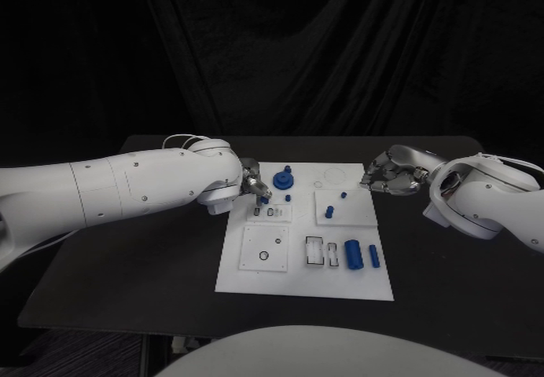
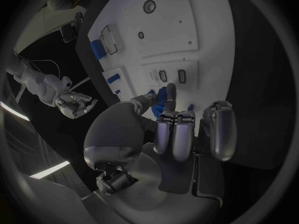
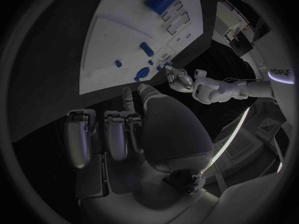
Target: Assemble the parts on the task board
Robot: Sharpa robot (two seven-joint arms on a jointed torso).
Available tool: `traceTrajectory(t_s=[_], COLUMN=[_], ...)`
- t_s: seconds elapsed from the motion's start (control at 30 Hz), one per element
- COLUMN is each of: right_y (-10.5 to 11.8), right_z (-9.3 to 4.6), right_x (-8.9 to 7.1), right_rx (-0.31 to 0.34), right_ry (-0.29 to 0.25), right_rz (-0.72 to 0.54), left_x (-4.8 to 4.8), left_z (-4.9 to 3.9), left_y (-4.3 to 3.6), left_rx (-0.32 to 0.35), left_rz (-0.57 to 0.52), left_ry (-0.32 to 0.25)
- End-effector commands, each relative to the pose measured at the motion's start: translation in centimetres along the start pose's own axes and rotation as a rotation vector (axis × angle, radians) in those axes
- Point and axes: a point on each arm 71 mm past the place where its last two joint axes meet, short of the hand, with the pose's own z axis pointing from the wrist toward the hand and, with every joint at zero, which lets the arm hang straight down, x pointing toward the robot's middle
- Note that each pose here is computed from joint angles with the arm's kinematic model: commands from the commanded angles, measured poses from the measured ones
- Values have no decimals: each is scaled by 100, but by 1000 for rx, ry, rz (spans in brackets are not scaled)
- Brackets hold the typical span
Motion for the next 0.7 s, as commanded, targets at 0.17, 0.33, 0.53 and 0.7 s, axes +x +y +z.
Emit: traceTrajectory(t_s=[0.17, 0.33, 0.53, 0.7], right_y=[-13, -14, -15, -12], right_z=[-3, -2, -1, 3], right_x=[17, 17, 16, 15], right_rx=[20, 22, 23, 21], right_ry=[10, 10, 9, 7], right_rz=[2, 6, 8, 8], left_x=[20, 35, 69, 110], left_z=[2, 14, 13, 15], left_y=[44, 84, 90, 85], left_rx=[-5, -14, -17, -16], left_rz=[-43, -54, -47, -78], left_ry=[-33, -39, -23, 0])
